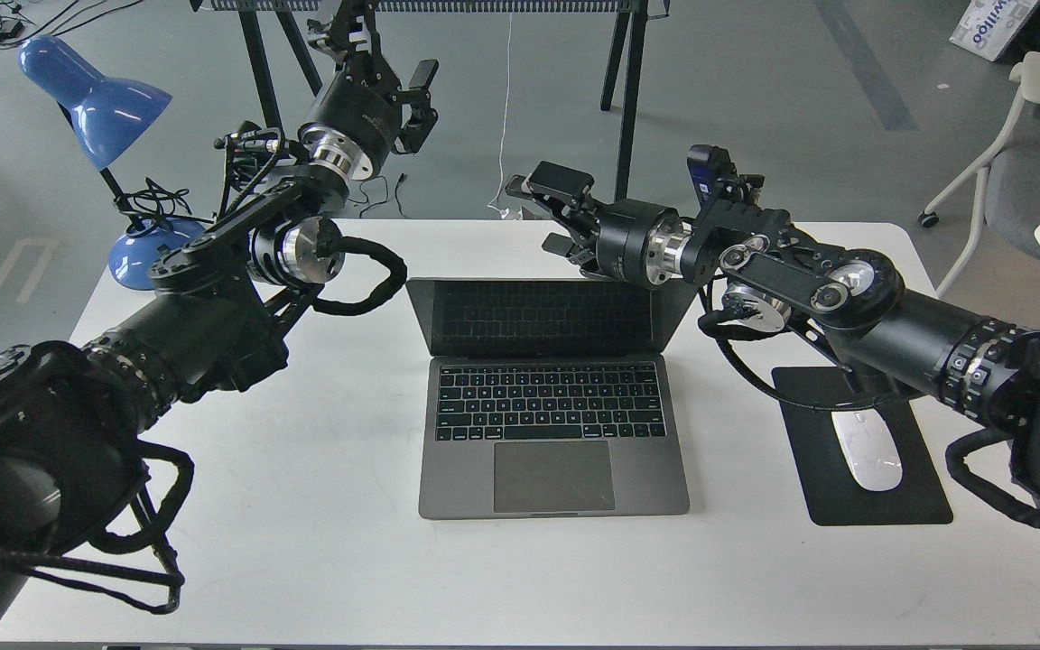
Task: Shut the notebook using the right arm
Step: 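Push the laptop screen down toward the keyboard with the right gripper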
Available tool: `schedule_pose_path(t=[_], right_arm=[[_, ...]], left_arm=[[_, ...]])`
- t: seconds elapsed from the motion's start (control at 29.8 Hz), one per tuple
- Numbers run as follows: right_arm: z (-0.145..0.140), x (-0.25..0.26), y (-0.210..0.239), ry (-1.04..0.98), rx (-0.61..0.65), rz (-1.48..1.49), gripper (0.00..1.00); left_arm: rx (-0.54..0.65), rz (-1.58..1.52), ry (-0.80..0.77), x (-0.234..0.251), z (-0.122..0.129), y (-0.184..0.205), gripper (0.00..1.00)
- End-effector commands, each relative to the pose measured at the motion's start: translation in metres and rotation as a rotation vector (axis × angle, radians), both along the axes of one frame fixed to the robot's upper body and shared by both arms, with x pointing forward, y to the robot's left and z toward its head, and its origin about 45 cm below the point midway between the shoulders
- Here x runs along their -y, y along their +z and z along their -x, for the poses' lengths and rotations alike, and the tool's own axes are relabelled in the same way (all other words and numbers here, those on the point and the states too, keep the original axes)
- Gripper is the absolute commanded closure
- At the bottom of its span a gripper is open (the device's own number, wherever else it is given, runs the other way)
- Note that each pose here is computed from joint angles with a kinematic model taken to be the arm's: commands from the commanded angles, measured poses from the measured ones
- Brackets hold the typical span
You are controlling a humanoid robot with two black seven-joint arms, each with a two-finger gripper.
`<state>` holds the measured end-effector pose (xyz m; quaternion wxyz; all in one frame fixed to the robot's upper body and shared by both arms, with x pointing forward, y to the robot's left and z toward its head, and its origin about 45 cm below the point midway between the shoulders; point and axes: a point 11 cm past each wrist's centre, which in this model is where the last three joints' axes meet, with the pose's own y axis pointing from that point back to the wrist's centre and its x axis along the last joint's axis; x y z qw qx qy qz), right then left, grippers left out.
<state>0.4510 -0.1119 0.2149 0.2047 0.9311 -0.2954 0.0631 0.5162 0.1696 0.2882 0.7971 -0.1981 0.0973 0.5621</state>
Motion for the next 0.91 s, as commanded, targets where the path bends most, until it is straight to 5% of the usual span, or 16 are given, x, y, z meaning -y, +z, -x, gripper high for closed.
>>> schedule_pose_path(t=[0.0, 0.87], right_arm=[[0.015, 0.009, -0.009, 0.047, -0.036, 0.026, 0.0], [0.118, 0.018, -0.116, 0.113, -0.298, 0.056, 0.0]], left_arm=[[0.0, 0.001, -0.001, 0.001, 0.0, 0.0, 0.0], [0.0, 0.0, 0.0, 0.0, 0.0, 0.0, 0.0]])
